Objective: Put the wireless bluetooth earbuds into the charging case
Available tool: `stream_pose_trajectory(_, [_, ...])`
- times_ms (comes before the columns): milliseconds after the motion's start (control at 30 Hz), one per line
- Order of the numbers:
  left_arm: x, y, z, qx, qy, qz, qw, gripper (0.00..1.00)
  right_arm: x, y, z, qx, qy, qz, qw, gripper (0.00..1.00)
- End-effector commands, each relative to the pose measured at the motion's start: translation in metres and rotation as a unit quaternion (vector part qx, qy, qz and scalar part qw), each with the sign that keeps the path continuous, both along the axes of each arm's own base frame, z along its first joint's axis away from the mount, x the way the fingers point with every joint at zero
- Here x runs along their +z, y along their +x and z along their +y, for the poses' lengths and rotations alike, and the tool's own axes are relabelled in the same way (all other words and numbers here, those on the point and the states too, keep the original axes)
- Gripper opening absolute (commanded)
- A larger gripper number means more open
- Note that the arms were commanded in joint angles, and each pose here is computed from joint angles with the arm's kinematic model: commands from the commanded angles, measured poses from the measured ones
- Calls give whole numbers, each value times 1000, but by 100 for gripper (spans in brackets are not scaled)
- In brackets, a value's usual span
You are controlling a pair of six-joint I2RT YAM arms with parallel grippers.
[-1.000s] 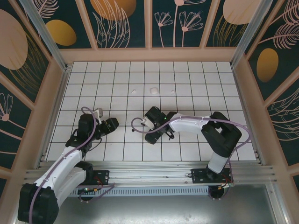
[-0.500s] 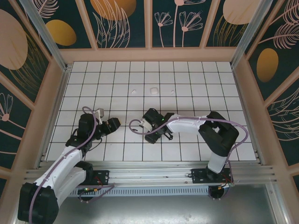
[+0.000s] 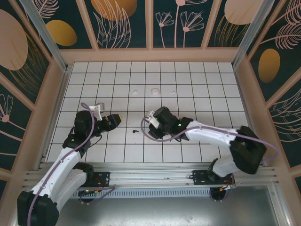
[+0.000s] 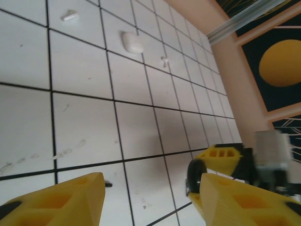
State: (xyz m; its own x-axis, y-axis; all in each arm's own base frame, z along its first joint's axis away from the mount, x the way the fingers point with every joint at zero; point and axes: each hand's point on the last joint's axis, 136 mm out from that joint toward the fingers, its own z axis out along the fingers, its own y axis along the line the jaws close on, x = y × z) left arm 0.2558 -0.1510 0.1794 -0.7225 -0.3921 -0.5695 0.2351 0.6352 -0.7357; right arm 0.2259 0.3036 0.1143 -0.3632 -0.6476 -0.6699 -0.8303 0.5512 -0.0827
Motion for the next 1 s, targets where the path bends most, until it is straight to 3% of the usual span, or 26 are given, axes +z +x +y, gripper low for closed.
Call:
stream_pose_trajectory(0, [56, 3, -9, -26, -22, -98, 995, 53, 50, 0, 13, 18, 91, -66, 994, 51])
stream_pose_trajectory(100, [79, 2, -18, -50, -46, -128, 989, 50, 79, -7, 16, 38, 143, -94, 985, 51])
stream_pose_trajectory(267, [98, -8, -54, -105, -21, -145, 984, 51, 107, -13, 13, 50, 175, -129, 975, 51])
stream_pose_trajectory(567, [86, -25, -131, -206, 9, -115, 972, 53, 118, -17, 10, 54, 176, -150, 971, 51])
stream_pose_trajectory(867, [70, -22, -147, -232, 9, -97, 968, 53, 125, -21, 8, 51, 190, -151, 969, 51])
stream_pose_trajectory(967, [68, -22, -150, -239, 1, -95, 966, 47, 129, -22, 7, 50, 196, -152, 967, 51])
